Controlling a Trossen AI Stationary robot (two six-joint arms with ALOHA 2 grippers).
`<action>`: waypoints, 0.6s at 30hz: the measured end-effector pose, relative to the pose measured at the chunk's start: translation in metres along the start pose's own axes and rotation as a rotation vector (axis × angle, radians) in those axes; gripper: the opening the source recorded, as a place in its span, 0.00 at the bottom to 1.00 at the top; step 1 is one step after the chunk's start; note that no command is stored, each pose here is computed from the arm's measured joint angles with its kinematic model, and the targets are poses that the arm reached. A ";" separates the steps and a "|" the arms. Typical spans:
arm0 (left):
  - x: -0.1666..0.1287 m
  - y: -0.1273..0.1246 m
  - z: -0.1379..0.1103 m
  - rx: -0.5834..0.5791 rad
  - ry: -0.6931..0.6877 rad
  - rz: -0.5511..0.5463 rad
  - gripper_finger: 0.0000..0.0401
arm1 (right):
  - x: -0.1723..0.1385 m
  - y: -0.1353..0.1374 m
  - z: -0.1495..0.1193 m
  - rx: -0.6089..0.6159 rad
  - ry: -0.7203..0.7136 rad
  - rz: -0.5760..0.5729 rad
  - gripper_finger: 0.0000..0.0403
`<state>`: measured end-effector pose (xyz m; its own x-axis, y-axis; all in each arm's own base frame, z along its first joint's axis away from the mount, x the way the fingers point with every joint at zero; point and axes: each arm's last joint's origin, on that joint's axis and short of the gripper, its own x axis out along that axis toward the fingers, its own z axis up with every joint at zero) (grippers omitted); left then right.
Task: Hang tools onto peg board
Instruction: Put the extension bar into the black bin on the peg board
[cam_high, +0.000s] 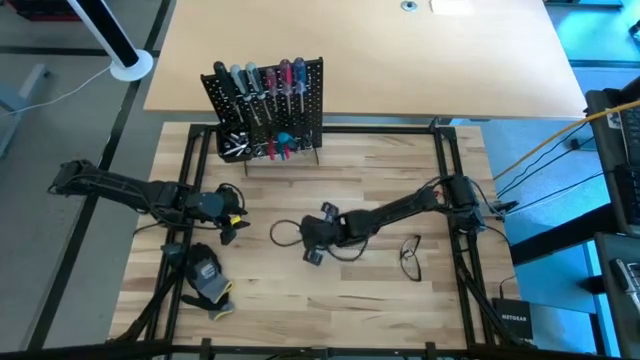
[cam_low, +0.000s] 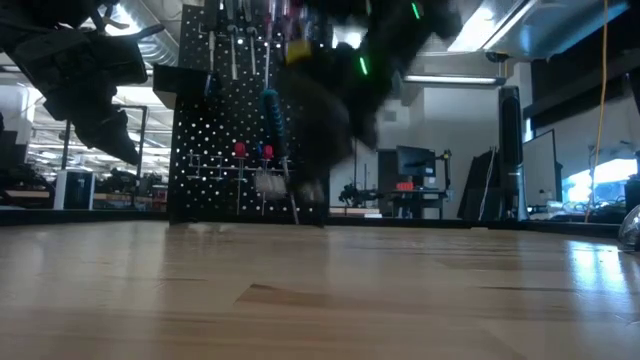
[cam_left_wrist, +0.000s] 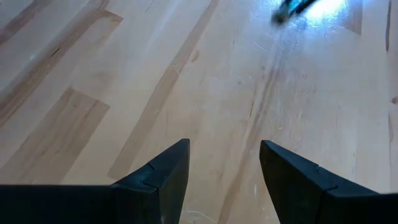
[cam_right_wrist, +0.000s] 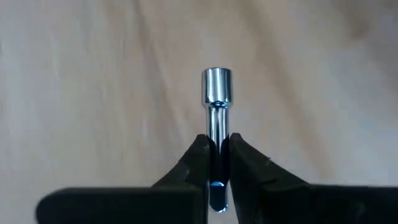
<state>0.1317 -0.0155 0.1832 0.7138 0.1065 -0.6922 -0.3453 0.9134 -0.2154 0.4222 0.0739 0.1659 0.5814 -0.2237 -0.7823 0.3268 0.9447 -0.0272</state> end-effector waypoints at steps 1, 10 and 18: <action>0.000 0.000 0.000 0.000 0.000 0.000 0.46 | -0.008 -0.002 0.010 -0.010 -0.020 -0.011 0.10; 0.000 0.000 0.000 -0.018 0.000 0.000 0.46 | -0.053 -0.018 0.095 -0.154 -0.237 -0.046 0.10; 0.000 0.000 0.000 -0.001 -0.007 0.011 0.46 | -0.066 -0.063 0.153 -0.109 -0.545 -0.033 0.11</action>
<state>0.1316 -0.0151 0.1833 0.7139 0.1196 -0.6900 -0.3538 0.9119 -0.2080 0.4771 -0.0073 0.3145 0.8831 -0.3177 -0.3453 0.2892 0.9480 -0.1326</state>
